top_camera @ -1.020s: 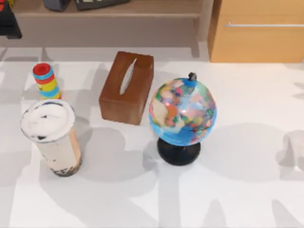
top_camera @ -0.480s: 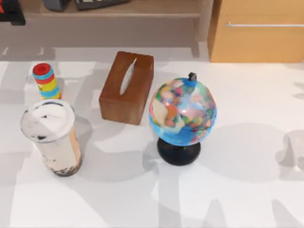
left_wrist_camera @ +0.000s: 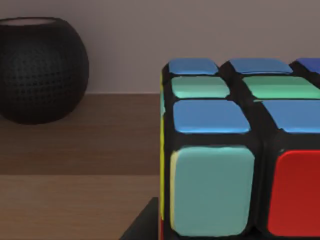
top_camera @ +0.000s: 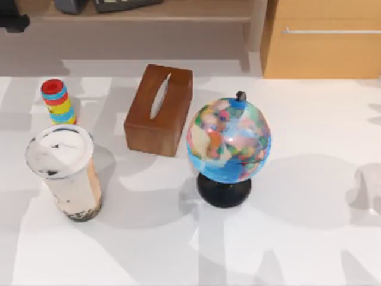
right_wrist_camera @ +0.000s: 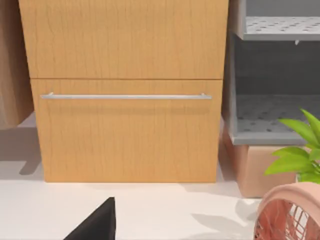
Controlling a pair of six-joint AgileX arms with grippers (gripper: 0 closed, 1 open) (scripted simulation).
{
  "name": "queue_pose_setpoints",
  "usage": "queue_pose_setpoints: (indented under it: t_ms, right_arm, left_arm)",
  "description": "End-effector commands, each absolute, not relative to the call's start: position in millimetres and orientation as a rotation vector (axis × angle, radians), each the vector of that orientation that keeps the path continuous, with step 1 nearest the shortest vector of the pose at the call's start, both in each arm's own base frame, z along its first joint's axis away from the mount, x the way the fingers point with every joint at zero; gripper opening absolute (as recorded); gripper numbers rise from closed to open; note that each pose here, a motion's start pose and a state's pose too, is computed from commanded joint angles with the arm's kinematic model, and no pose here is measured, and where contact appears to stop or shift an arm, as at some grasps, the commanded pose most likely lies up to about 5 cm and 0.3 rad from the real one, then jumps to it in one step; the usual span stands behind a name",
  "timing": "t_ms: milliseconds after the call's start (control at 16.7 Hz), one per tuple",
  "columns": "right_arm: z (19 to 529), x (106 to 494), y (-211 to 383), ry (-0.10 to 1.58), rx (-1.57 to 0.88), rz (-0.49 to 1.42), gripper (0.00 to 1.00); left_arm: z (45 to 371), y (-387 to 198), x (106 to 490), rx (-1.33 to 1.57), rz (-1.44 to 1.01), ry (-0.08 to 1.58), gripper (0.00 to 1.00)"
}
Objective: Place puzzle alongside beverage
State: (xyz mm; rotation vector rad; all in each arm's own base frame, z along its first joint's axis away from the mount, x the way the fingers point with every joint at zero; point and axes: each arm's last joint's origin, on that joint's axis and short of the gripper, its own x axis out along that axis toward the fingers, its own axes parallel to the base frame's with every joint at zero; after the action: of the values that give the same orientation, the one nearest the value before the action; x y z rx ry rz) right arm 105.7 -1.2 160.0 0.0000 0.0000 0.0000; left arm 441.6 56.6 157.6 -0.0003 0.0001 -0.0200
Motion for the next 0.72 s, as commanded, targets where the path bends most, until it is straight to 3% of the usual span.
queue_pose_setpoints:
  t_ms: [360,720]
  right_arm:
    - [160.0,105.7,-1.2,0.000,0.000,0.000,1.00]
    - [160.0,105.7,-1.2,0.000,0.000,0.000,1.00]
  left_arm:
    - [157.6,56.6,441.6,0.000,-0.020,0.000,0.02]
    - [157.6,56.6,441.6,0.000,-0.020,0.000,0.00]
